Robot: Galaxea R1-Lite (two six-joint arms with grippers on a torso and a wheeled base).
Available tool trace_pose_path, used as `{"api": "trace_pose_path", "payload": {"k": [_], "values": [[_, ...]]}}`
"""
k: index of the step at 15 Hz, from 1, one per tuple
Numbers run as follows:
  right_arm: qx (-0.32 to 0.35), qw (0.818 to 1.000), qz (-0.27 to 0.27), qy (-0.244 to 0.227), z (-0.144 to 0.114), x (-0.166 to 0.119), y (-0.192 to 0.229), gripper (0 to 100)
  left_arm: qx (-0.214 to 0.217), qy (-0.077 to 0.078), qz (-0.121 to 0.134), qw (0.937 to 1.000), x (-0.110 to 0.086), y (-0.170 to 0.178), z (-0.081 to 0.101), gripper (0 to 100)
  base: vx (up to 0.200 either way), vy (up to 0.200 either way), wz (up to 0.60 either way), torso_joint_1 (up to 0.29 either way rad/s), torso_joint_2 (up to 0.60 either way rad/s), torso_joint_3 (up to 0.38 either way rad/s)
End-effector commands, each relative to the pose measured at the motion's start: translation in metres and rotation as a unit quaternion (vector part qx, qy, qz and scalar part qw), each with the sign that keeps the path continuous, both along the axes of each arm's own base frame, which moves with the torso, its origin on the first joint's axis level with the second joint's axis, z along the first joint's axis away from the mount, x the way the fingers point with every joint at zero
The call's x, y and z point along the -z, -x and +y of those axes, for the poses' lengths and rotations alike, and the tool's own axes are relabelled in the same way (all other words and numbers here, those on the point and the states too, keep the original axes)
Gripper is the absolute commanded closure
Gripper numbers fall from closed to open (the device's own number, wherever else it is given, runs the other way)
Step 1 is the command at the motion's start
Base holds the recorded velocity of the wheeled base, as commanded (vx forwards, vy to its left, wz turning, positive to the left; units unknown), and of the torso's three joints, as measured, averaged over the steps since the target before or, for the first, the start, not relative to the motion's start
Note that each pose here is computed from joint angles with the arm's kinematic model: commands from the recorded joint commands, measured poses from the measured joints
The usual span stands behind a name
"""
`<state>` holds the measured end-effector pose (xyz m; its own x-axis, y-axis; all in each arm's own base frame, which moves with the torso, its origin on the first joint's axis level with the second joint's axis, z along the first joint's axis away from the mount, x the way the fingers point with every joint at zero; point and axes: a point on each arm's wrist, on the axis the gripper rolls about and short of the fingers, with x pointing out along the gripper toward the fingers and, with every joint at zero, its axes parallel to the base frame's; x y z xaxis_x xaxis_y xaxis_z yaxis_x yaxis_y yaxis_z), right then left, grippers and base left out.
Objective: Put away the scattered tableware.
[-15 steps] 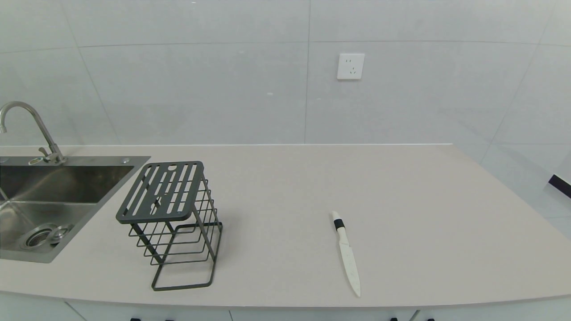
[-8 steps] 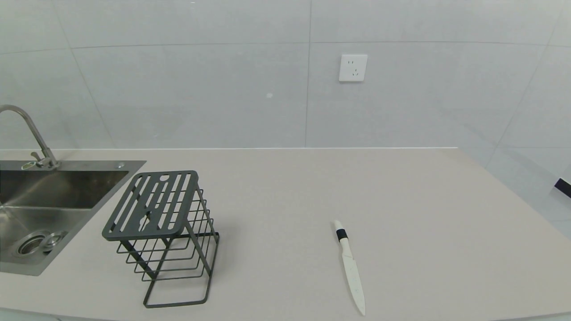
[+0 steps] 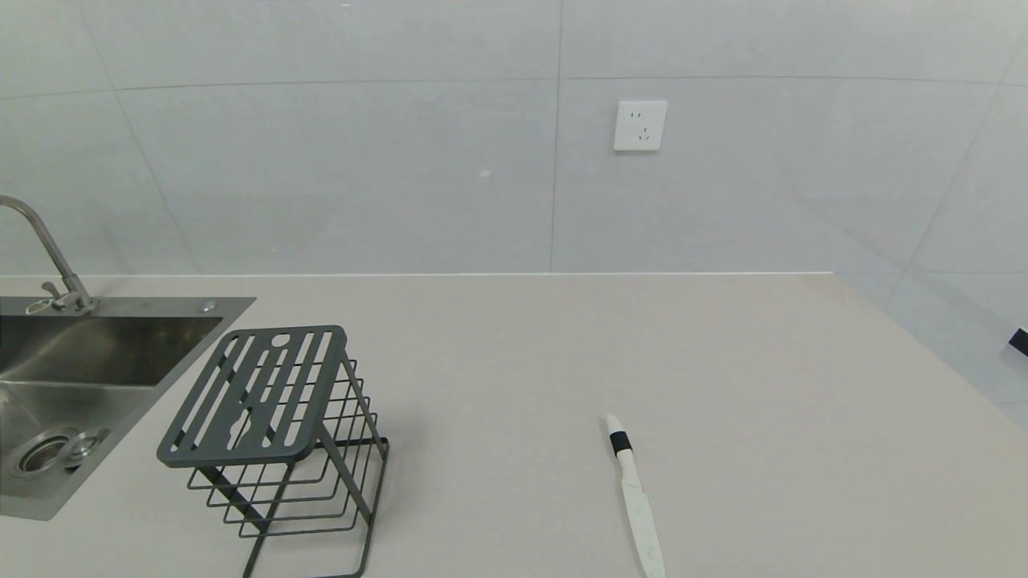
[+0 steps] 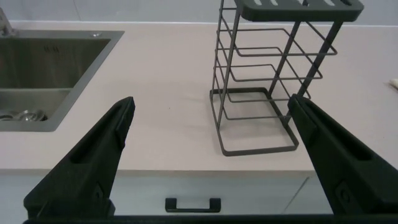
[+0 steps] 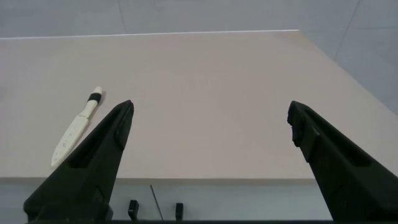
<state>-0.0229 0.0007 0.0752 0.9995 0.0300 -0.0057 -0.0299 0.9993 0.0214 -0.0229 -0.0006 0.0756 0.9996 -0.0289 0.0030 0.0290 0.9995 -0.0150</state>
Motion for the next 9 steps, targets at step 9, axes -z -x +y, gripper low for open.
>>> {"api": "trace_pose_path", "payload": {"k": [9], "values": [[0.001, 1.000, 0.001, 0.000, -0.0001, 0.0000, -0.0001, 0, 0.001, 0.000, 0.001, 1.0000, 0.0000, -0.0001, 0.0000, 0, 0.000, 0.000, 0.00, 0.083, -0.09, -0.002]]}}
